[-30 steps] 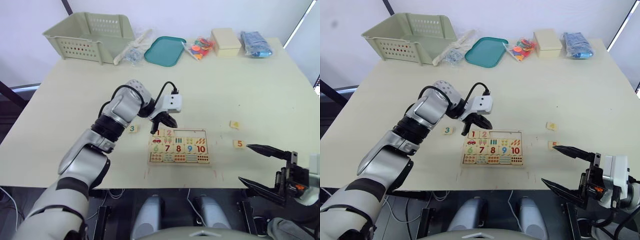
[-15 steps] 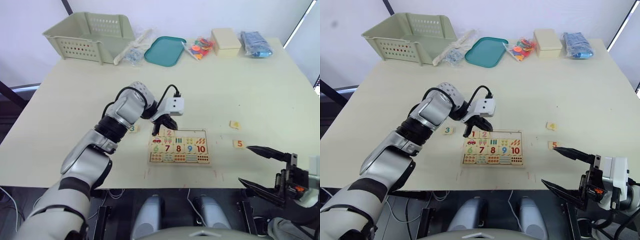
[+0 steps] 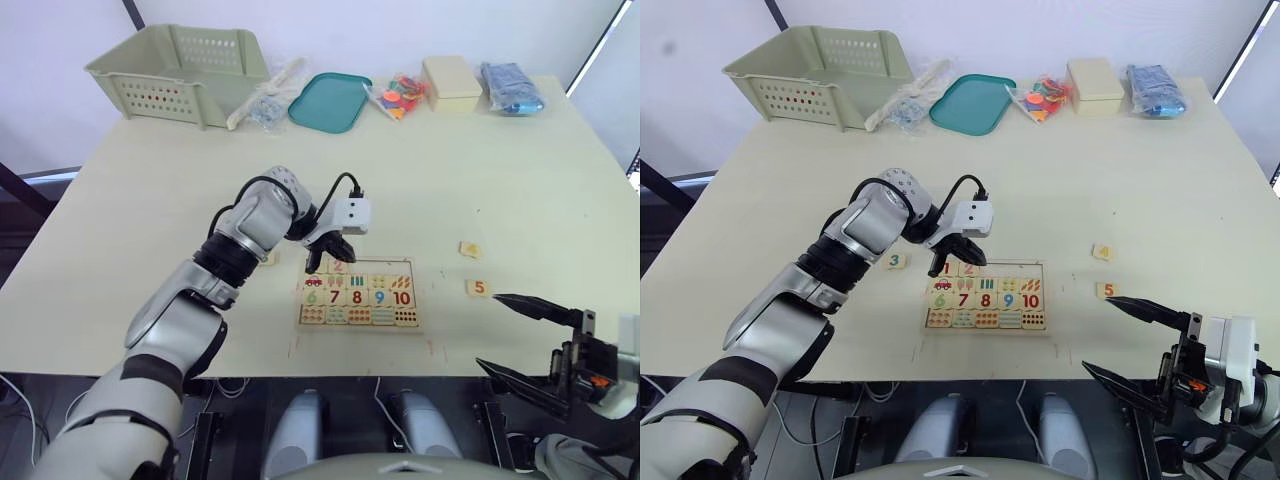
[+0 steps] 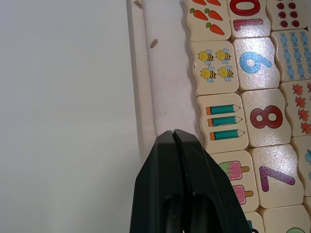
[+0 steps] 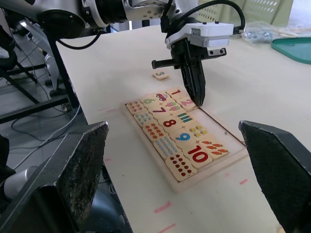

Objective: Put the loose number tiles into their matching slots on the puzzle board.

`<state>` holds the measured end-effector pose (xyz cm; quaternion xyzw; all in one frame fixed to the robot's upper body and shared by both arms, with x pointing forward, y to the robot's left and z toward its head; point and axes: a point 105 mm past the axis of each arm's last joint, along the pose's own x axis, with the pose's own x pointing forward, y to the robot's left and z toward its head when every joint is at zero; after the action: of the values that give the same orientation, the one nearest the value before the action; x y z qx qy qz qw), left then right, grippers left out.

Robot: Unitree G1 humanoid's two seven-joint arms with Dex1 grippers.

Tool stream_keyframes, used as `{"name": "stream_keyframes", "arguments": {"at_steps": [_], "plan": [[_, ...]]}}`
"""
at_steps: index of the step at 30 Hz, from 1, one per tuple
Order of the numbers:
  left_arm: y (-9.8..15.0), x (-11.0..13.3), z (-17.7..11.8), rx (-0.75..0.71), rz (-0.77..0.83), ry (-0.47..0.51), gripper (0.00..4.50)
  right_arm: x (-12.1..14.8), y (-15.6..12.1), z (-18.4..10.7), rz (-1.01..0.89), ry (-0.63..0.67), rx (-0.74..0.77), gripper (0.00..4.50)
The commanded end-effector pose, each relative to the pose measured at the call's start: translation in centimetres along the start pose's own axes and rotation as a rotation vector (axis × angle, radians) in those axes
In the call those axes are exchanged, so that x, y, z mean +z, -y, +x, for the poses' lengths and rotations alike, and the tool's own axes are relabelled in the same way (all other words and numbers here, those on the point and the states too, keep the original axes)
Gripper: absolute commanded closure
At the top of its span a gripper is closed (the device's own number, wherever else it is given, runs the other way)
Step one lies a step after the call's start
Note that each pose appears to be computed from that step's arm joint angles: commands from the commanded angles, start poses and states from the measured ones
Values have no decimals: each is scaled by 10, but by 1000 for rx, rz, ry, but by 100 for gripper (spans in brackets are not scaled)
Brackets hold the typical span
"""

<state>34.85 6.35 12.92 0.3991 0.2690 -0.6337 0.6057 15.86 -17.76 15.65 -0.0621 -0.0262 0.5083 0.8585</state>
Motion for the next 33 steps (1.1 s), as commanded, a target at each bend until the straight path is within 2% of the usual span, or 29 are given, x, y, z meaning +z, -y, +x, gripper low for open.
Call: {"name": "stream_keyframes", "arguments": {"at_steps": [1,33], "plan": [[0,4,0,-1,21,-3,448,9,-4,2,-42,19,11,0],[2,-3,-2,-6,25,-46,448,8,-6,2,-41,21,11,0]]}}
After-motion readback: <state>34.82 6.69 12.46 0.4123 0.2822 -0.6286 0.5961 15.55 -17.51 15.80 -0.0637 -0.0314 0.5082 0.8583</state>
